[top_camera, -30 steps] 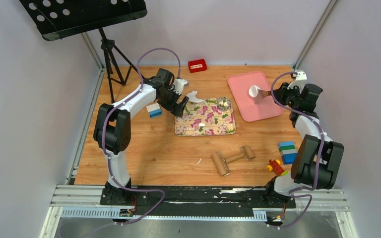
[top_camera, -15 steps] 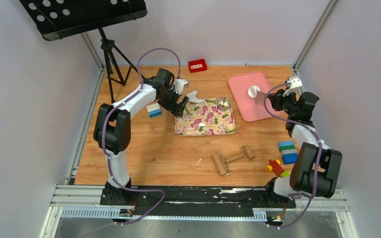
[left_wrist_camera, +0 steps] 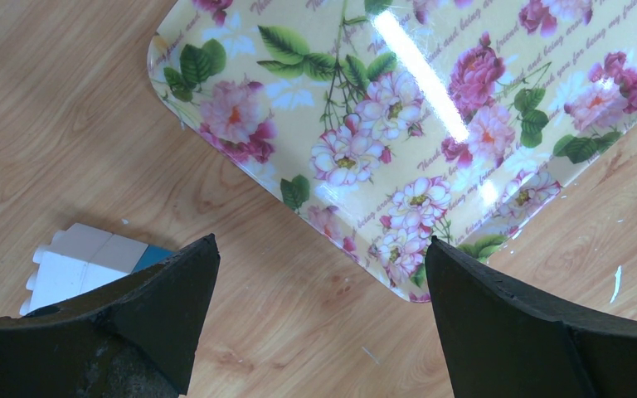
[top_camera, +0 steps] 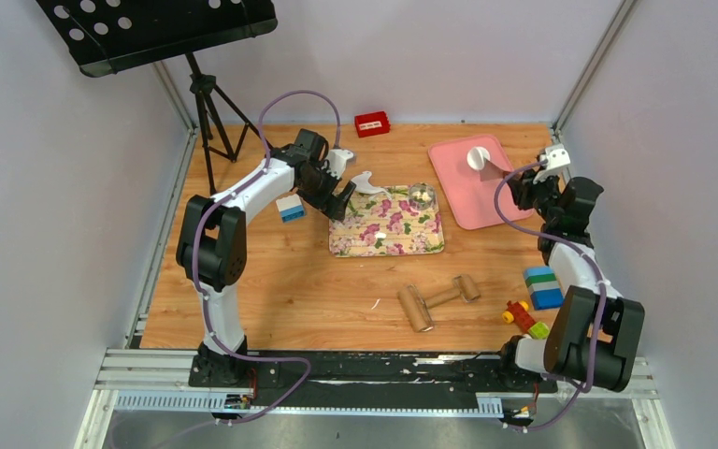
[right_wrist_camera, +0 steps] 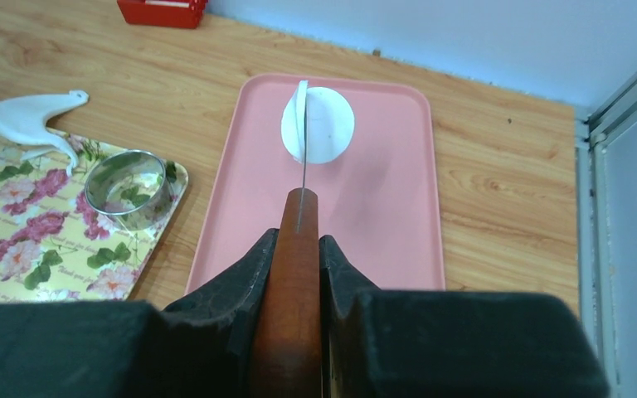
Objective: Roll out the dumpling wrappers from the dough
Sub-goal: Place the dumpling wrapper on the plate.
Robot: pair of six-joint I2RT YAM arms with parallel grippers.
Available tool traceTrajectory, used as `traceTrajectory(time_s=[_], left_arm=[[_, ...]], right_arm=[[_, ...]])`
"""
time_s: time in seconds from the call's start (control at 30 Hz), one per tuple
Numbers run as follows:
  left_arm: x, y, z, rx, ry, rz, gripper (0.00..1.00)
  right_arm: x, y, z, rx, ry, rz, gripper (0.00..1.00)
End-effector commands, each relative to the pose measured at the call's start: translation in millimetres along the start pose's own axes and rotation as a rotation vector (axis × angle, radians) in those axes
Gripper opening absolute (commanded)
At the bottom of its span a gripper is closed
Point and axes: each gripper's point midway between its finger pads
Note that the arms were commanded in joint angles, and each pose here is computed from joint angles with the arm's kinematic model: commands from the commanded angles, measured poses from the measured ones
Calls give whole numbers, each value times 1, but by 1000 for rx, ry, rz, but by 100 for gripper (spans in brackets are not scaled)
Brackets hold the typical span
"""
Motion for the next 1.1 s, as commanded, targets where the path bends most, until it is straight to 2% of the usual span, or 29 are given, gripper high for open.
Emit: traceTrajectory(time_s=[0.0,0.07,0.13,0.33,0.37,0.63,0.87,0.97,1.07], left_arm=[[-4,2,2,-7,-5,1,100],[-4,2,2,-6,-5,0,100],[-4,2,2,-6,-6,0,100],[-4,1,3,-1,-10,-2,100],[-5,1,3,-2,-11,-3,100],[-5,2,3,-2,-10,-2,100],[-5,2,1,-5,-9,-2,100],[-6,3,1,-6,-12,-2,100],[-6,2,0,-7,-12,1,100]], right_arm=[[-20,67,-11,-157,-53,-49,0],[-21,70,-11,-163,-55,-50,0],[-22,55,-6,-121,-53,-29,0],[6,-47,11,141,34,28,0],[8,-52,11,147,41,29,0],[-8,4,5,47,2,-7,0],[-21,80,-11,-128,-31,-27,0],[-26,78,-9,-113,-48,-27,0],[-21,46,-1,-45,-31,-8,0]])
Point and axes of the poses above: each gripper's point midway between its finger pads, its own z axis out along the fingers, its own x axis along the line the jaws close on, y = z × x, and after that the axes turned 14 degrees about -z, right-handed
